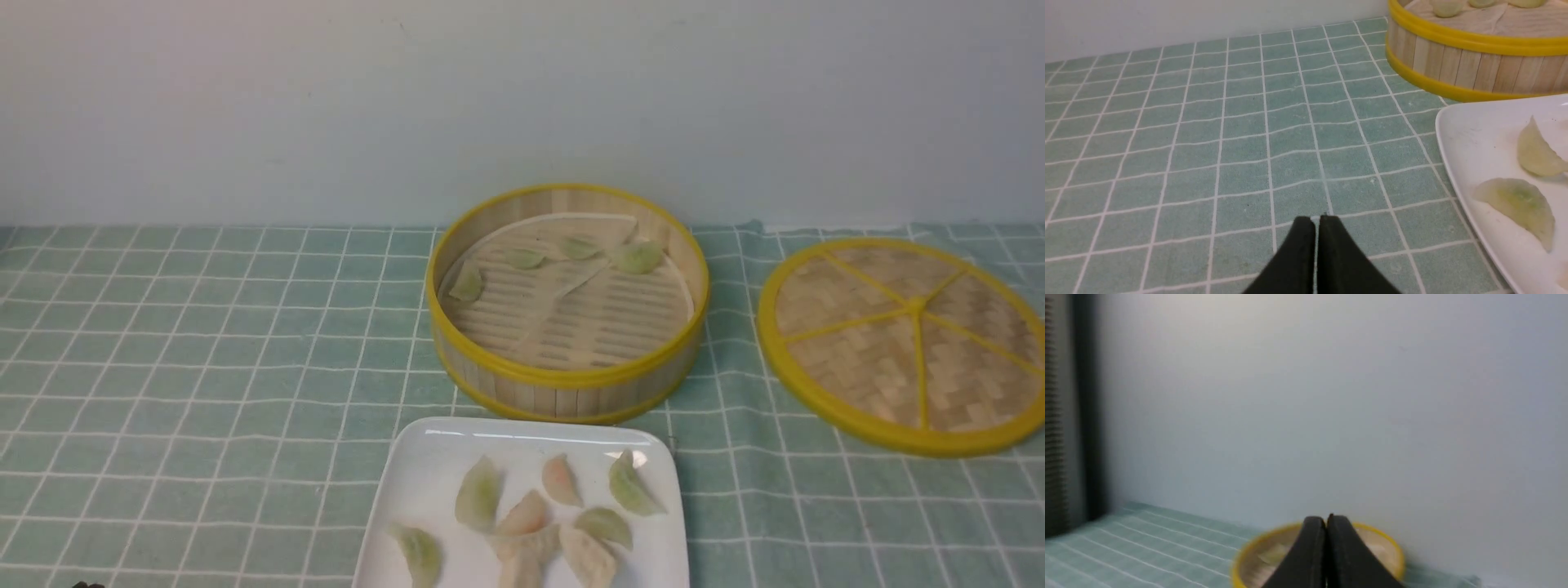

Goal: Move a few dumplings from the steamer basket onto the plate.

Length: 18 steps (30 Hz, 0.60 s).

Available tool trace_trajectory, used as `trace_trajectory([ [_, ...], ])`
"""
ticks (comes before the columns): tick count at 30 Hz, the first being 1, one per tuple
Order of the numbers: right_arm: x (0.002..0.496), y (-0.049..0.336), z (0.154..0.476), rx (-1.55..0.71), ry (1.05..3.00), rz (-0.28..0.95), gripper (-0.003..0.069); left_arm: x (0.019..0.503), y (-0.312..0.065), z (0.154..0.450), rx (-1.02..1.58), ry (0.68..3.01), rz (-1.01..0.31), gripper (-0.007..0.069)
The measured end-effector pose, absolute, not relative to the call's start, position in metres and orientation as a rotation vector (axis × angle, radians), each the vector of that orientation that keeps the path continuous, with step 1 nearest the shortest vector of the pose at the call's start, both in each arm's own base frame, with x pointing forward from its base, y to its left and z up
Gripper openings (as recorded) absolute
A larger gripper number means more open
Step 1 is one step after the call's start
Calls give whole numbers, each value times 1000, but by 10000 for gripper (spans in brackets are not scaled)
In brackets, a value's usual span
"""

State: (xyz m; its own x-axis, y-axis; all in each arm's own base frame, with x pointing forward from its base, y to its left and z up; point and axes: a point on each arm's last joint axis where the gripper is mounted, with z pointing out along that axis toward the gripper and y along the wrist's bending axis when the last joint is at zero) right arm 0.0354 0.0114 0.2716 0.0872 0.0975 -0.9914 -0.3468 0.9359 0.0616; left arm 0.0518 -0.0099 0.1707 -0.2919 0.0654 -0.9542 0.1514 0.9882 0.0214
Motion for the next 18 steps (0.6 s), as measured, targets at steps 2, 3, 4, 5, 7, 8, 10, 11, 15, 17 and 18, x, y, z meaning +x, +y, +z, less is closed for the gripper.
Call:
trace_trajectory([
  [2, 45, 7, 244, -90, 1539, 187, -15, 52, -10, 171, 157, 1868, -85, -6],
  [3, 48, 5, 233, -52, 1576, 143, -15, 52, -10, 171, 157, 1868, -85, -6],
  [4, 51, 1, 218, 8, 1621, 81, -15, 52, -10, 171, 157, 1868, -85, -6],
  [5, 52, 1, 213, 15, 1636, 73, -15, 52, -10, 171, 157, 1868, -85, -6],
  [7, 55, -3, 189, 76, 1718, 15, -15, 52, -10, 171, 157, 1868, -85, -6],
  [8, 55, -3, 186, 82, 1732, 11, -15, 52, -10, 171, 157, 1868, -85, -6],
  [10, 55, -4, 181, 93, 1762, 7, -15, 52, -10, 171, 157, 1868, -85, -6],
  [11, 55, -4, 181, 93, 1762, 7, -15, 52, -10, 171, 157, 1868, -85, -6],
  [15, 55, -4, 181, 93, 1763, 7, -15, 52, -10, 171, 157, 1868, -85, -6],
  [17, 55, -4, 181, 93, 1763, 7, -15, 52, -10, 171, 157, 1868, -85, -6],
  [18, 55, -4, 181, 93, 1763, 6, -15, 52, -10, 171, 157, 1868, -85, -6],
])
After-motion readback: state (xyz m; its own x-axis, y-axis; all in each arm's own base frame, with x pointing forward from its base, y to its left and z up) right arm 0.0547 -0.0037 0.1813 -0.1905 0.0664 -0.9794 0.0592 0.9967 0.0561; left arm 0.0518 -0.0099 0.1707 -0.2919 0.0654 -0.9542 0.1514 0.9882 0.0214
